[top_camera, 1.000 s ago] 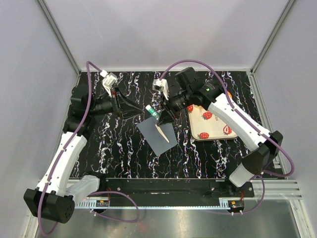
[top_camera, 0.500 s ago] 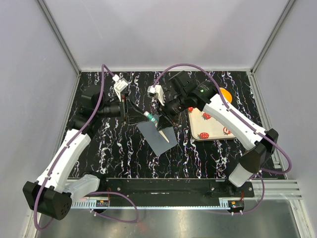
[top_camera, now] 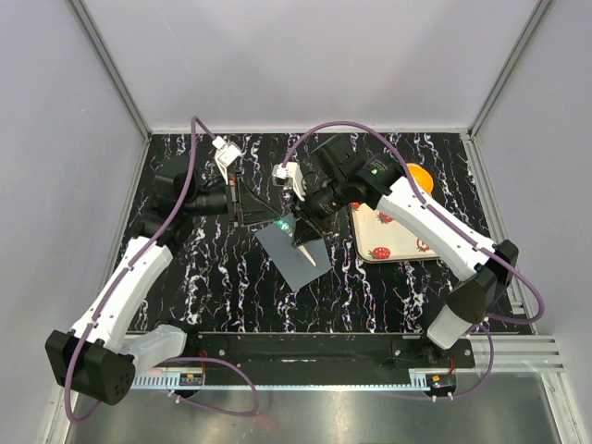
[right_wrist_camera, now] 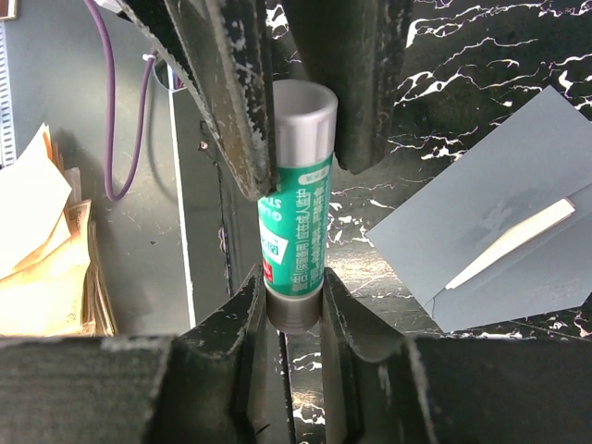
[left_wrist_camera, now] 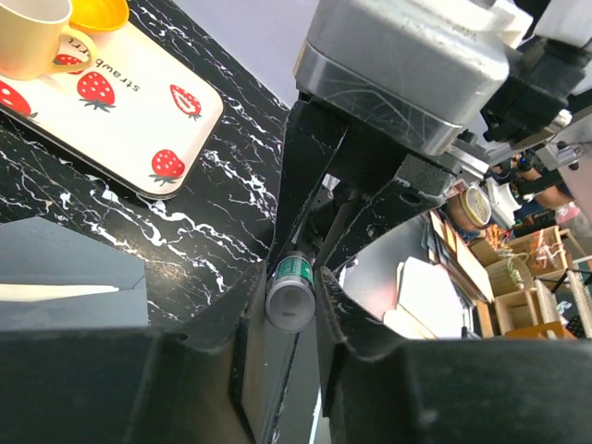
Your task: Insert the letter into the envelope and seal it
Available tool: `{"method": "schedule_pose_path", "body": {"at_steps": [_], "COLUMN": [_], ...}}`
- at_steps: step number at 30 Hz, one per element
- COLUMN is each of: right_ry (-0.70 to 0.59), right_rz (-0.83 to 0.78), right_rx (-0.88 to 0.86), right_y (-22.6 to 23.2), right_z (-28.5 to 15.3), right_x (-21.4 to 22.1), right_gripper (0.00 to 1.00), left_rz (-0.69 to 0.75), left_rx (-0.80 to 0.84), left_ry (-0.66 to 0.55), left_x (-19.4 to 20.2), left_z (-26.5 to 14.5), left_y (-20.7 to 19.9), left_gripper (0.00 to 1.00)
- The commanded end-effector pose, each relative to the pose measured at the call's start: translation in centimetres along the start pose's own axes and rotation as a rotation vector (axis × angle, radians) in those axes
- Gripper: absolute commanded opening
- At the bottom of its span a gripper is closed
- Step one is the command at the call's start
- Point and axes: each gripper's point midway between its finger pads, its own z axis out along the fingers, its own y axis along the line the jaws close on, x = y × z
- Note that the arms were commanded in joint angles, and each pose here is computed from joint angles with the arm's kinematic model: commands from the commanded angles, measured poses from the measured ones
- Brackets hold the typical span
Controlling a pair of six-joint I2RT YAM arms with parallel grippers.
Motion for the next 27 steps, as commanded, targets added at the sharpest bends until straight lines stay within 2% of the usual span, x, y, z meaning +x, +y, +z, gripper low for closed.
{"method": "schedule_pose_path", "body": {"at_steps": [1,3,4,7,13,22,26,27], "right_ry": [-0.037,-0.036,-0.030,-0.014,0.029,0.109,0.134,0.142], "right_rz": [-0.061,-0.059,-0.057,-0.043,-0.036,0.044,0.051,0.064], "right_rx": [0.027,0.033,0.044,0.065,0.069,0.027,0.110,0.180], "right_y": [0.4,0.3,0.1,-0.5,-0.5,-0.3,-2.2,-3.9], "right_z": [-0.8,-0.8,-0.7,-0.5,-0.3,1.2,1.3,0.8], "right_x": [-1.7,-1.6,-1.5,-1.0,1.3,5.3,6.1,6.3], "right_gripper": [0.00,0.00,0.00,0.00,0.00,0.00,0.00,0.00], "left_rz": [0.009,-0.004,-0.005,-0.017,-0.088,-0.049,-0.052,-0.063], "left_rx": [0.033,0.038,0.034,-0.002,-0.065,-0.103,-0.174,-0.197], "left_ry": [-0.009,-0.002,-0.003,-0.023,-0.130,-0.203,-0.217,-0.228], "left_x": [-0.3,0.0,0.0,-0.1,-2.9,-6.2,-6.1,-6.0], "left_z": [0.2,0.2,0.2,0.0,-2.0,-3.4,-4.4,-5.0], "left_y": [-0.7,-0.7,-0.6,0.2,2.8,3.6,5.1,5.7], "left_gripper": [0.18,0.10,0.00,0.00,0.00,0.00,0.00,0.00]}}
